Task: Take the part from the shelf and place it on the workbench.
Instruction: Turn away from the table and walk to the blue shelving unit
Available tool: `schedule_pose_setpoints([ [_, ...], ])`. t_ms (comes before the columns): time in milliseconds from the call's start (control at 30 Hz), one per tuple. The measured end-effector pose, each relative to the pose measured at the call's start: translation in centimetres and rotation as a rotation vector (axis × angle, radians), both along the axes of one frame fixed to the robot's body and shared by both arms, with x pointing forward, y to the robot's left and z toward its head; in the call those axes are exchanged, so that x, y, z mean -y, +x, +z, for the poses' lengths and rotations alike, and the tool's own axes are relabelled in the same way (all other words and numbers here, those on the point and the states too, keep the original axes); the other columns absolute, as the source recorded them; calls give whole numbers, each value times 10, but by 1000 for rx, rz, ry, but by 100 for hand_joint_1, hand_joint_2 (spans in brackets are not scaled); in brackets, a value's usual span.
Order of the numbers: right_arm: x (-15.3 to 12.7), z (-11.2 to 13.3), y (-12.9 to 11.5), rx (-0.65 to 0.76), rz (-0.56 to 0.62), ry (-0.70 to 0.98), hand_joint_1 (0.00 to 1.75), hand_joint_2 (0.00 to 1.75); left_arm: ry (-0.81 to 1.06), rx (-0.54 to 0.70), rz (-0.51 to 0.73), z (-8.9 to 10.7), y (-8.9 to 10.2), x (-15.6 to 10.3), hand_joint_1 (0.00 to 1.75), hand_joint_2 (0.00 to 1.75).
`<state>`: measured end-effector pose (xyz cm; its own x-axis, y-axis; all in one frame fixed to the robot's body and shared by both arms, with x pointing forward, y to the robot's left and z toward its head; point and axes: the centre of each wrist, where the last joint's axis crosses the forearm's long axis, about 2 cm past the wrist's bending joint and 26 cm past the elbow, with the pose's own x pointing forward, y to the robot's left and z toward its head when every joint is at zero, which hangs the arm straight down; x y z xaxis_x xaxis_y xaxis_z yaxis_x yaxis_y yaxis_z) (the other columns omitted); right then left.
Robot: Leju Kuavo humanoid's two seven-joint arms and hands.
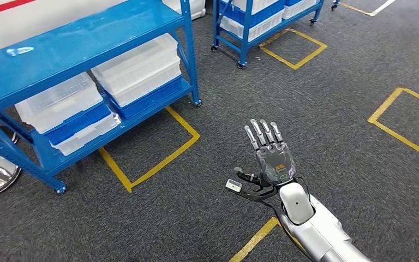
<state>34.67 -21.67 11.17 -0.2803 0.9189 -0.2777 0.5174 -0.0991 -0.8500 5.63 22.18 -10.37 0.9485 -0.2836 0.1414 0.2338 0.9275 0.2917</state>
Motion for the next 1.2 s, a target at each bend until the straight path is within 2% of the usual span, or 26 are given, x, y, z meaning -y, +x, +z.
schedule_pose_setpoints([
  [1200, 9, 2, 4, 4, -8, -13, 0, 0, 3, 4, 2, 1, 2, 2, 0, 0],
])
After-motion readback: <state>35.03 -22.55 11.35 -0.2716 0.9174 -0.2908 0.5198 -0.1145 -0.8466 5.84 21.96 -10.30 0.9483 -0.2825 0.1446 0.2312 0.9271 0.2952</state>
